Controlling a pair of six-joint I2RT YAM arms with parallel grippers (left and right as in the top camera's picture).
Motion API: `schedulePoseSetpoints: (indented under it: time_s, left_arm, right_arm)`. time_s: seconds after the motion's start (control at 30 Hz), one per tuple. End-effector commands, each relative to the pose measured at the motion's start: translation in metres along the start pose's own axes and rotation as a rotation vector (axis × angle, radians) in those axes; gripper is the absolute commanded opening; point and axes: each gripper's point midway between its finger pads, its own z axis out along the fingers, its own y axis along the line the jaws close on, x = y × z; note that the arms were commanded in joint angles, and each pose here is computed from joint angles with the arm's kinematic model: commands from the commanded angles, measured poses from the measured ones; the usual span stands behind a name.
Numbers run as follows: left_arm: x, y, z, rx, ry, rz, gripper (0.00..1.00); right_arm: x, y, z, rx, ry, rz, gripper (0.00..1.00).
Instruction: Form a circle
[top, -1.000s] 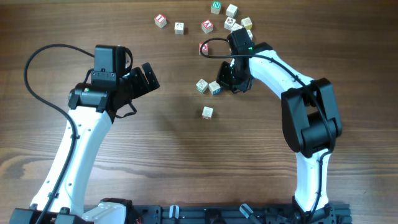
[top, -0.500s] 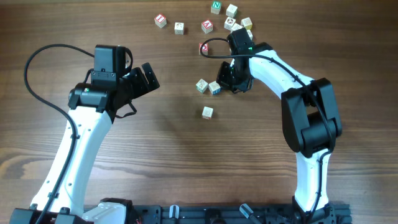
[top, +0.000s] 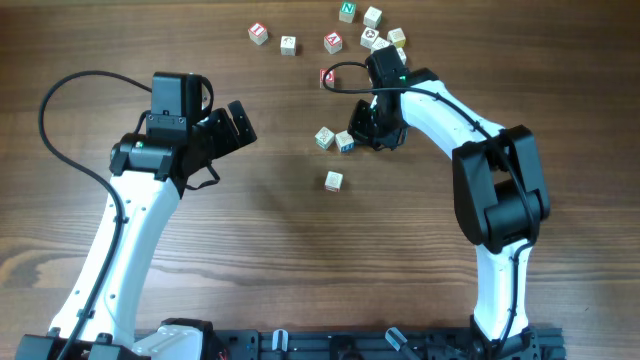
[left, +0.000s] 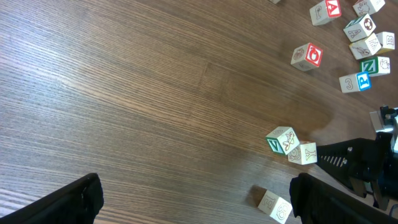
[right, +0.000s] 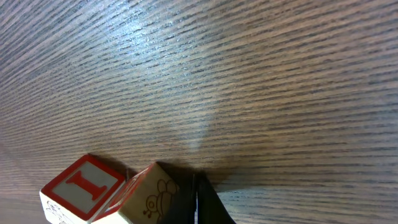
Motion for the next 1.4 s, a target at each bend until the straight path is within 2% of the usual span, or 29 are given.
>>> schedulePoseSetpoints:
  time_s: [0.0,0.2,0.37,0.7,1.1,1.37]
  left_arm:
    - [-0.002,-0.001,0.001,0.006,0.000,-0.013,1.00]
    - [-0.002,-0.001,0.001,0.006,0.000,-0.013,1.00]
    - [-0.002,-0.001,0.001,0.006,0.000,-0.013,1.00]
    - [-0.002,-0.001,0.001,0.006,0.000,-0.013,1.00]
    - [-0.002,-0.001,0.001,0.006,0.000,-0.013,1.00]
    - [-0.002,-0.001,0.001,0.006,0.000,-0.013,1.00]
  right_arm:
    - [0.006,-0.010,0.008,0.042,0.017,0.024,0.05]
    - [0.004,-0.012,0.008,0.053,0.008,0.025,0.05]
    - [-0.013,-0.030,0.005,0.134,-0.073,0.058,0.05]
    - [-0.054,-0.001,0.000,0.025,-0.238,-0.064,0.05]
    - [-0.044,0.022,0.002,-0.081,-0.184,-0.191,0.04]
    - [-0.049,0.021,0.001,-0.067,-0.210,-0.184,0.04]
